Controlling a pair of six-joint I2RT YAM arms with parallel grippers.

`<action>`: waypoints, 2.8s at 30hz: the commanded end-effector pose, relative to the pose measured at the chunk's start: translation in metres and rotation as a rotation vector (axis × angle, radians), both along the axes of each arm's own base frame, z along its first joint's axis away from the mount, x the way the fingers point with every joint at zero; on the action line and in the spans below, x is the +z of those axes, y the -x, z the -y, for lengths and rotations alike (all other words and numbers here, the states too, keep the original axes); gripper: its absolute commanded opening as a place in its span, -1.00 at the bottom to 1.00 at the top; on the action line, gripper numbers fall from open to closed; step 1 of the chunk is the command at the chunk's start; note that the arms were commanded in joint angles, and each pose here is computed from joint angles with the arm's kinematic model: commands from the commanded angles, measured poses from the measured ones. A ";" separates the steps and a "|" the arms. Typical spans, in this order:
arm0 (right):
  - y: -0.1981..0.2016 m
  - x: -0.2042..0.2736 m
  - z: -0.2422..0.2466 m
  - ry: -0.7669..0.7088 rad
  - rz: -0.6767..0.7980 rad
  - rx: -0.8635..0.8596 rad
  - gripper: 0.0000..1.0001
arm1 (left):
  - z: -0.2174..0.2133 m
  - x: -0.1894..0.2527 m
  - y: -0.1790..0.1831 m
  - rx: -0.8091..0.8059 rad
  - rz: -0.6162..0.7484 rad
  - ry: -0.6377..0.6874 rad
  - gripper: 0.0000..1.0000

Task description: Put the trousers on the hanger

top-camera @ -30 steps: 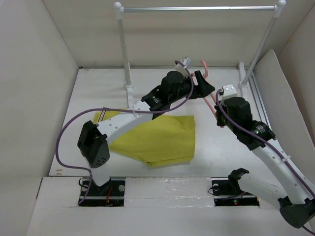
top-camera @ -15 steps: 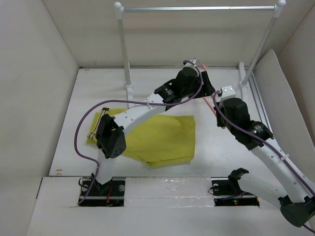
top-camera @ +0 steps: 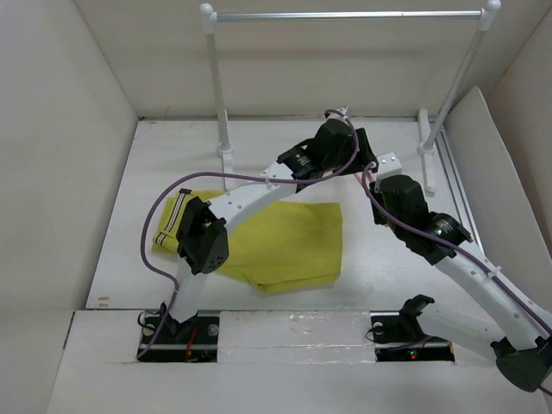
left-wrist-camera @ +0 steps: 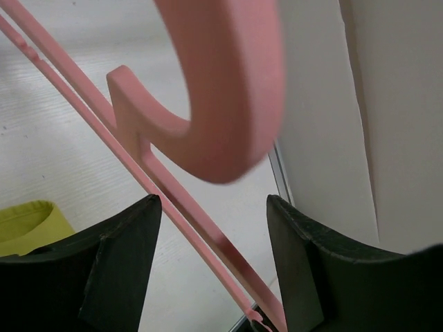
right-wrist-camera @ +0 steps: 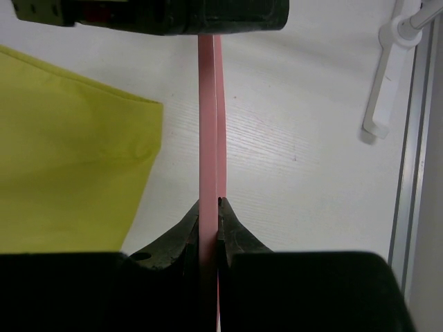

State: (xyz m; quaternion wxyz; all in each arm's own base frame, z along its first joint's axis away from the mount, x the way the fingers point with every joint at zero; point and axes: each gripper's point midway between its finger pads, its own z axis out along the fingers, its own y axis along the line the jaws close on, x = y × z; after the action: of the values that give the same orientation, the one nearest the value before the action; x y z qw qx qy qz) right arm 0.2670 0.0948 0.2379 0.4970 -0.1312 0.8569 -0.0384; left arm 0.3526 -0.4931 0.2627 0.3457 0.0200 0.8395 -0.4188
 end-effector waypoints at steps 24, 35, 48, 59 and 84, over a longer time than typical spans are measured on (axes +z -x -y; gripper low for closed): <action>0.047 0.019 -0.006 -0.200 -0.080 0.204 0.54 | -0.037 -0.038 0.052 -0.003 -0.078 0.168 -1.00; 0.068 0.017 -0.056 -0.292 -0.178 0.585 0.76 | -0.043 -0.089 0.074 0.023 -0.162 0.141 -1.00; 0.014 -0.053 -0.053 -0.406 -0.164 0.376 -1.00 | -0.057 -0.144 0.095 0.148 -0.259 0.126 -1.00; -0.013 -0.153 -0.063 -0.485 -0.303 0.293 0.06 | -0.078 -0.194 0.104 0.262 -0.302 0.059 -1.00; 0.019 -0.196 -0.100 -0.777 -0.466 0.380 -1.00 | -0.113 -0.194 0.086 0.401 -0.101 -0.153 -1.00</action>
State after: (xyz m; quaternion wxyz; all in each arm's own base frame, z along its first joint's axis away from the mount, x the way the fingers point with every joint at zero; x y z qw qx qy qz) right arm 0.2559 0.1894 0.0252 0.3046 -0.0871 0.8782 0.3583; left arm 0.2587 -0.3957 0.0559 0.3503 -0.1415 0.8730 -0.3084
